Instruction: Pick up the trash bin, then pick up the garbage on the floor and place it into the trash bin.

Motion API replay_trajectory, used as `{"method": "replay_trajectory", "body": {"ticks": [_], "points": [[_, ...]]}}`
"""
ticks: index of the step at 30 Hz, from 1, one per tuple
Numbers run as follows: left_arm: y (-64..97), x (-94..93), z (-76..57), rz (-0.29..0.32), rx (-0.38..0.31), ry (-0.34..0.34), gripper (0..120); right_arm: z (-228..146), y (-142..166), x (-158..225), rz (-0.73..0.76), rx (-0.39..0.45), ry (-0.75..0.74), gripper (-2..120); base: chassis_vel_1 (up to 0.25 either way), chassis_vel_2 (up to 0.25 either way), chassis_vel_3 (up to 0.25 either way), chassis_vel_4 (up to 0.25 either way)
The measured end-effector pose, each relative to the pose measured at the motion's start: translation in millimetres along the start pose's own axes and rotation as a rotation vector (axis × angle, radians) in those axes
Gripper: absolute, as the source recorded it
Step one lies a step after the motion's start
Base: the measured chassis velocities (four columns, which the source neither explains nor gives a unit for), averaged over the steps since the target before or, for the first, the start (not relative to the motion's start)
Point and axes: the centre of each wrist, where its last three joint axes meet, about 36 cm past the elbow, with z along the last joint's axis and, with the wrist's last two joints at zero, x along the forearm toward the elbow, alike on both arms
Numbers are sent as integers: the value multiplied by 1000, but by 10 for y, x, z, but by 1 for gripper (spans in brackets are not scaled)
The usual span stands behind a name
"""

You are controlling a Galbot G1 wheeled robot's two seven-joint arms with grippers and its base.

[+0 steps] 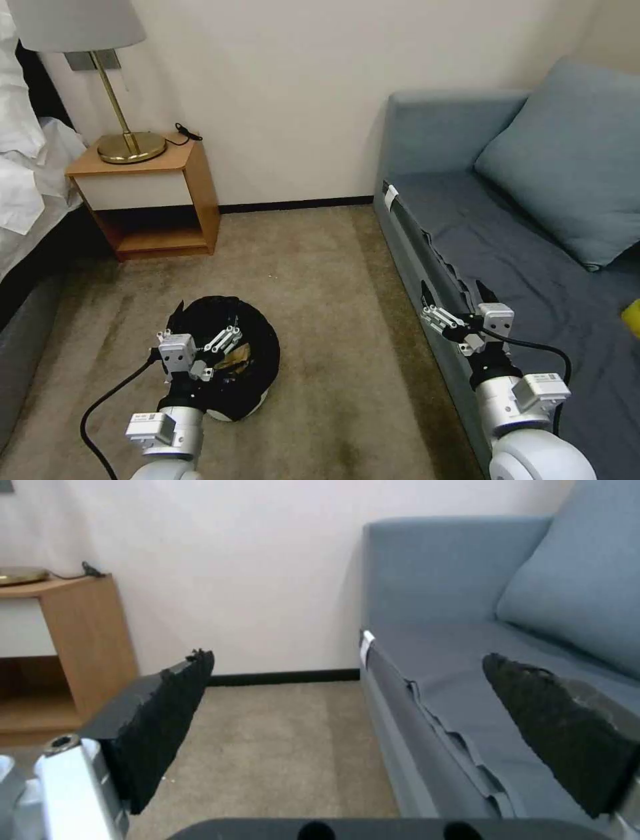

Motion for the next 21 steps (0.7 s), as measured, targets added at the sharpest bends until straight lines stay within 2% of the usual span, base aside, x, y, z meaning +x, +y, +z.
{"method": "replay_trajectory", "body": {"ticks": [21], "points": [[6,-2,-2,-3,1,5,100,-2,-1,-3,-1,2,1,100,0,0,0,0]]}}
